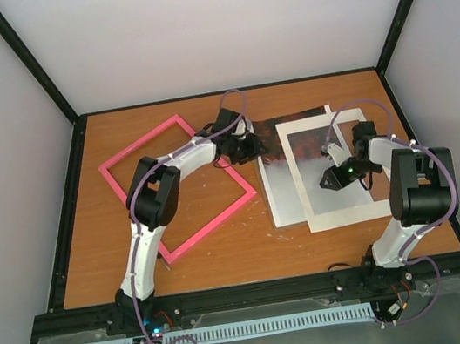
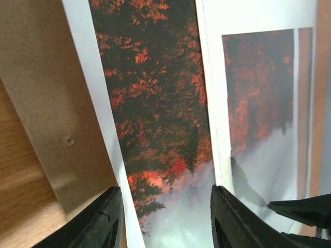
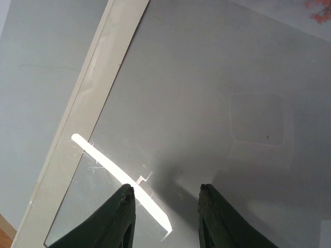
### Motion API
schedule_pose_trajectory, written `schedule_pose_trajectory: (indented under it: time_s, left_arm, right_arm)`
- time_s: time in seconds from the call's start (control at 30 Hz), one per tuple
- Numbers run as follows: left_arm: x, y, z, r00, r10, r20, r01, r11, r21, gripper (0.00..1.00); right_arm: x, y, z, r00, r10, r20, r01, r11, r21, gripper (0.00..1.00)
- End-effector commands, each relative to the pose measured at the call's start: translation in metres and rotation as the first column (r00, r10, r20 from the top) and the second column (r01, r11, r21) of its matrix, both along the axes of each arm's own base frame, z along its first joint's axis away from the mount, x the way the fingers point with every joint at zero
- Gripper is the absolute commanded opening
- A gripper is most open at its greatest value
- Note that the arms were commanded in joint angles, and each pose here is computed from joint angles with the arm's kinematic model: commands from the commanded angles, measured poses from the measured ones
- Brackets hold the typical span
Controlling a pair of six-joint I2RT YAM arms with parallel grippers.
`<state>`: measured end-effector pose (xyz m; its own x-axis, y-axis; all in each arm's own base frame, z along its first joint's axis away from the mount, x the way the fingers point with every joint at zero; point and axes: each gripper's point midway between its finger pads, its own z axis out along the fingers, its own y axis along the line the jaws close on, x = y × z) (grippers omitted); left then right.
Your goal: Take the photo out of the frame
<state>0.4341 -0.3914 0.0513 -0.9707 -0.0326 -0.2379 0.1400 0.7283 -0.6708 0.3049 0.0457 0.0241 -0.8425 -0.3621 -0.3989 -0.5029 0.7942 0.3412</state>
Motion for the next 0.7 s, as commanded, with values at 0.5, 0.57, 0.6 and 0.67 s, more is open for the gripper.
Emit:
schedule_pose_trajectory:
  time_s: [0.5, 0.57, 0.6, 0.67]
  left_arm:
    - [0.007, 0.005, -0.018, 0.997, 0.068, -0.042, -0.067, 0.998, 0.019, 0.47]
    - [0.009, 0.005, -0.019, 0.997, 0.064, -0.038, -0.064, 0.998, 0.010, 0.47]
    - [0.011, 0.004, -0.018, 0.998, 0.059, -0.034, -0.059, 0.998, 0.000, 0.47]
    - [0.013, 0.002, -0.017, 0.998, 0.051, -0.026, -0.052, 0.998, -0.018, 0.47]
  right_arm:
    - [-0.015, -0.005, -0.022, 0.996, -0.007, -0.094, 0.003, 0.999, -0.044, 0.36]
    - [-0.015, -0.006, -0.023, 0.995, -0.007, -0.096, 0.002, 0.999, -0.045, 0.36]
    - [-0.016, -0.006, -0.023, 0.995, -0.006, -0.097, 0.002, 0.999, -0.045, 0.36]
    - [-0.015, -0.006, -0.023, 0.995, -0.007, -0.097, 0.003, 0.999, -0.046, 0.36]
